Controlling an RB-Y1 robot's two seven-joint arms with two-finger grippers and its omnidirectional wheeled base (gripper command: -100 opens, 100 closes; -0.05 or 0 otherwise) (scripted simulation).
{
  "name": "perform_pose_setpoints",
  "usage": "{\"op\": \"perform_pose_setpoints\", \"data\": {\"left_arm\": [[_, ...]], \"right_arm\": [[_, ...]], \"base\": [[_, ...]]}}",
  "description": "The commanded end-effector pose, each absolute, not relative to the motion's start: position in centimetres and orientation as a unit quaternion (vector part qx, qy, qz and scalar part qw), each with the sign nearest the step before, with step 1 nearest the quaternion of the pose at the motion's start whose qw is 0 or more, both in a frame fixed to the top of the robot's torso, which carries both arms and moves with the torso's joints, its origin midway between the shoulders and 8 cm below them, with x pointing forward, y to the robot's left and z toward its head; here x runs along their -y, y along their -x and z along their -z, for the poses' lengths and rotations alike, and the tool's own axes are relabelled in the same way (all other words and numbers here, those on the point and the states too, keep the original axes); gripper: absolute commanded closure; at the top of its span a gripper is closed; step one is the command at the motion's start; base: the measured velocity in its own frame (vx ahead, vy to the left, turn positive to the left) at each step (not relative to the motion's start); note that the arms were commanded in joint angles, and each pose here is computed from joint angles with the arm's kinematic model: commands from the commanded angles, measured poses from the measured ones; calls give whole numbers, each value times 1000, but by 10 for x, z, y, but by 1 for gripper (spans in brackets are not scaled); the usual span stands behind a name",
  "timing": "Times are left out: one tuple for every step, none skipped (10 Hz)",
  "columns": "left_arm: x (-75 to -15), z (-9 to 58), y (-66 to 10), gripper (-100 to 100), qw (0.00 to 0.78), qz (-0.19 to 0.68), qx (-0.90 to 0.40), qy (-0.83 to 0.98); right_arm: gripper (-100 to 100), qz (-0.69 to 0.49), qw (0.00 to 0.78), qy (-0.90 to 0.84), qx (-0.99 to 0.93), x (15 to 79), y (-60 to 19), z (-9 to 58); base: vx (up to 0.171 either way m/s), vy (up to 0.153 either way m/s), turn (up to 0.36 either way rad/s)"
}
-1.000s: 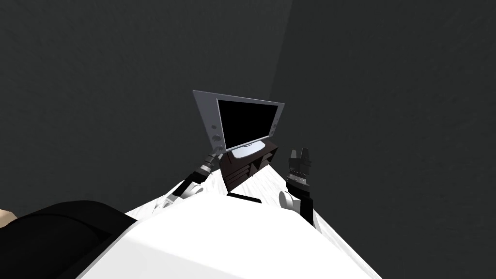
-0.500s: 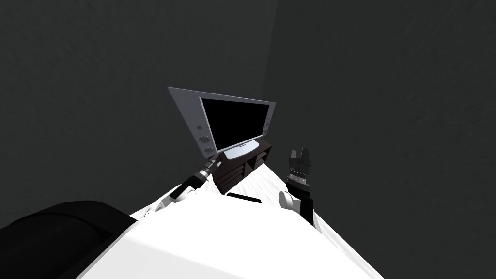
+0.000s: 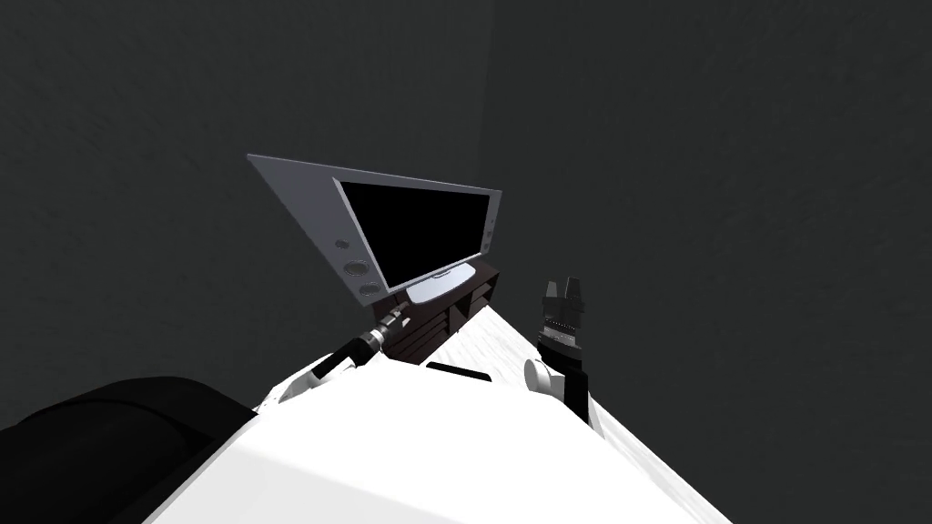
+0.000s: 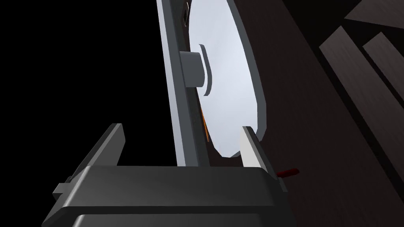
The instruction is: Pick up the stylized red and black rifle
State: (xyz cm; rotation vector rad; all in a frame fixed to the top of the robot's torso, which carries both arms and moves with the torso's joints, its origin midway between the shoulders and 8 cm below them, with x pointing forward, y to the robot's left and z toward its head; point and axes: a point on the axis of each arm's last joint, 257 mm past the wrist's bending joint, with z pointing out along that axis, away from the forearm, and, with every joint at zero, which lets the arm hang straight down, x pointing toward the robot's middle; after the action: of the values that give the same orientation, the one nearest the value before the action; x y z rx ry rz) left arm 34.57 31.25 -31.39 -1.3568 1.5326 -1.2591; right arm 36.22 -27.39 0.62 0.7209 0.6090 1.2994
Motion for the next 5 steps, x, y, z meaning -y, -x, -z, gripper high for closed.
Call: {"op": "perform_pose_setpoints", "data": {"left_arm": [[-329, 345, -325, -100, 338, 456, -614, 548], [-339, 365, -309, -100, 319, 434, -627, 564], [-344, 369, -307, -100, 319, 428, -629, 565], [-355, 392, -288, -100, 300, 402, -638, 584], [-369, 411, -267, -100, 282, 374, -651, 597]], "right_arm": [[0, -582, 695, -323, -273, 274, -362, -6], [0, -582, 695, -323, -273, 274, -362, -6], [0, -582, 695, -323, -273, 274, -362, -6], [0, -582, 695, -323, -273, 274, -362, -6], [0, -582, 695, -323, -273, 274, -362, -6]], "base": [[89, -63, -163], [130, -86, -340], [98, -64, -87], [82, -54, -184], [123, -59, -381]]}}
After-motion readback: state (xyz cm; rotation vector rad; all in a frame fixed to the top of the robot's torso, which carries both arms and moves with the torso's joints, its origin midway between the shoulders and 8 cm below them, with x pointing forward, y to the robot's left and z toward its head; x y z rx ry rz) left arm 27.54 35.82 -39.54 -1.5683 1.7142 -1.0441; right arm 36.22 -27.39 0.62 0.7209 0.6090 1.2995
